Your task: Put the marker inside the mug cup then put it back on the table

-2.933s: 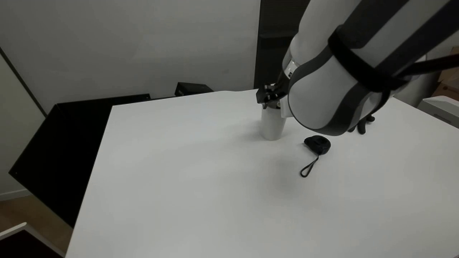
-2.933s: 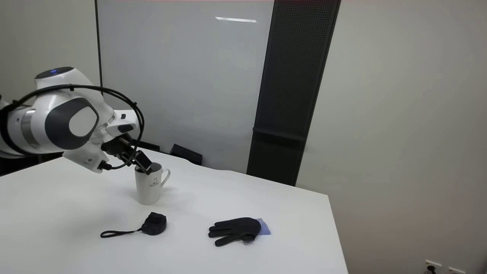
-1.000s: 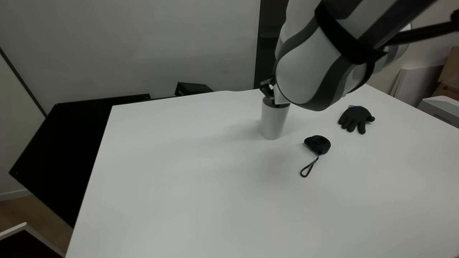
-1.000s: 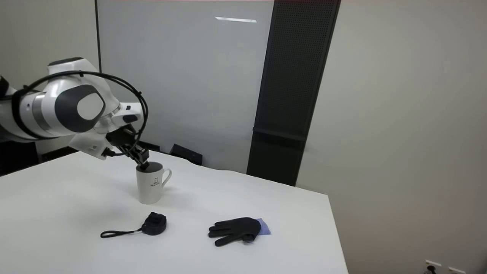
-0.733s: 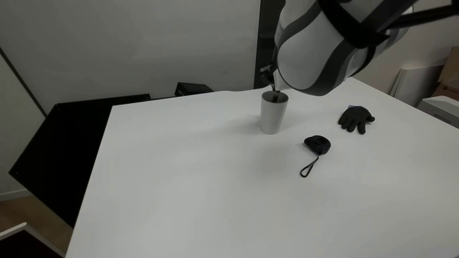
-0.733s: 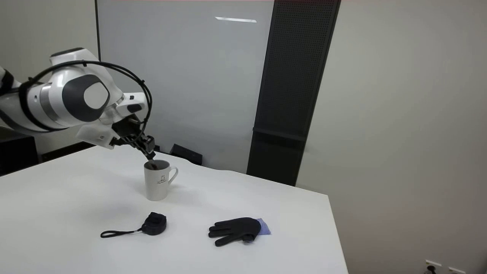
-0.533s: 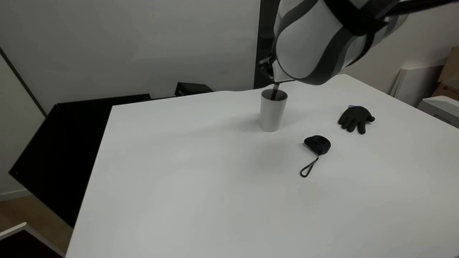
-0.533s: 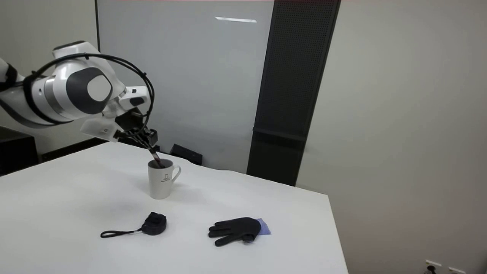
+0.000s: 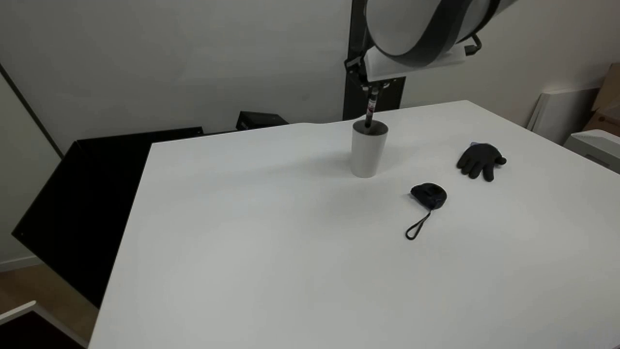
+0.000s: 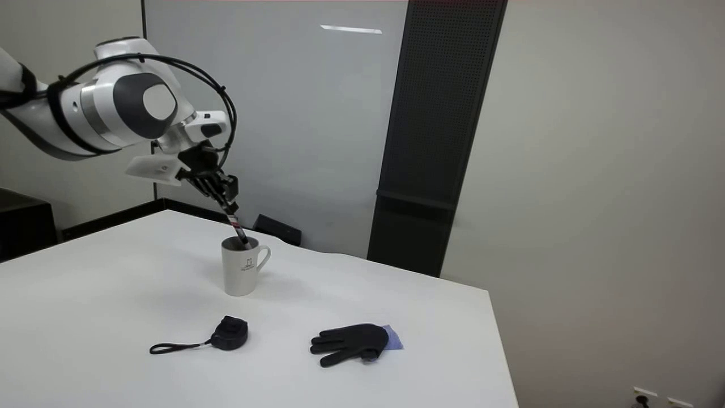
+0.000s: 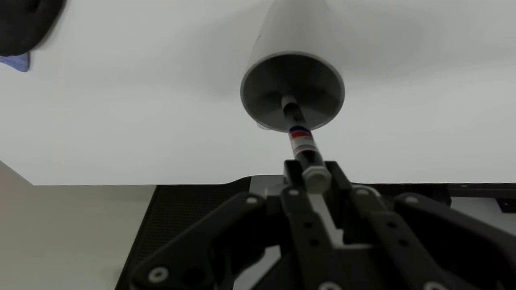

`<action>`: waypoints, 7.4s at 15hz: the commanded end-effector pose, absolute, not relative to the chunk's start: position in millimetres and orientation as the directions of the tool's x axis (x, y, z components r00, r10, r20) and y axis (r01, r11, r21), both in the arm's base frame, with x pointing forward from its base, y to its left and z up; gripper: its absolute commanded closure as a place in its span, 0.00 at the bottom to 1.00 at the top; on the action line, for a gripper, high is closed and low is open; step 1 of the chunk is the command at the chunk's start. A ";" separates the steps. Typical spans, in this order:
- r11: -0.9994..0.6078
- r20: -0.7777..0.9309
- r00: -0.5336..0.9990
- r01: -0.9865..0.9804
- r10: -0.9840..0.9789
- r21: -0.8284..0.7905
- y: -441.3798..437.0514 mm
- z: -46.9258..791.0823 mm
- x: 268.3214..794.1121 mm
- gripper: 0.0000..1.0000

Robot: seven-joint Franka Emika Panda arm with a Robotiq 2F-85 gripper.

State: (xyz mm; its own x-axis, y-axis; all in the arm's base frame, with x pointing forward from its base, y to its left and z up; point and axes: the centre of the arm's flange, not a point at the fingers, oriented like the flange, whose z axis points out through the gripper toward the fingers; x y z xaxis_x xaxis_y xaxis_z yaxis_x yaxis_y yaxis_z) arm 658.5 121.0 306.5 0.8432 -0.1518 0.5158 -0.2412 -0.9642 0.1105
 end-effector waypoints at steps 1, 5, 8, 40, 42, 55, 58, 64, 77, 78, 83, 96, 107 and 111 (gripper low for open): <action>-0.970 0.480 0.863 -0.228 -0.159 0.089 122.5 330.5 669.6 0.93; -0.974 0.436 0.881 -0.225 -0.186 0.040 116.0 348.6 675.4 0.93; -0.971 0.416 0.885 -0.237 -0.208 0.019 104.2 362.6 682.0 0.93; -0.996 0.189 0.978 -0.087 -0.087 -0.005 124.9 397.3 687.6 0.93; -0.997 0.192 0.978 -0.074 -0.075 -0.011 134.1 406.2 686.8 0.93; -0.996 -0.127 0.991 -0.049 -0.039 -0.079 172.9 297.1 639.1 0.93; -0.998 -0.206 0.978 -0.047 -0.036 -0.050 173.6 251.6 625.6 0.93; -0.999 -0.317 0.948 -0.048 -0.039 -0.020 174.1 192.7 609.2 0.93; -0.999 -0.015 1.000 -0.011 -0.012 0.040 182.5 205.9 560.2 0.00; -0.999 0.025 1.000 -0.010 -0.009 0.049 182.7 211.5 553.4 0.00; -0.997 0.093 0.995 -0.039 -0.032 0.072 173.1 237.3 512.1 0.00; -0.998 0.041 0.998 -0.056 -0.055 0.008 147.7 211.0 473.4 0.00; -0.998 0.026 0.998 -0.051 -0.051 0.023 150.4 202.2 475.9 0.00; -0.999 0.039 0.999 -0.026 -0.025 0.035 158.6 189.3 473.9 0.00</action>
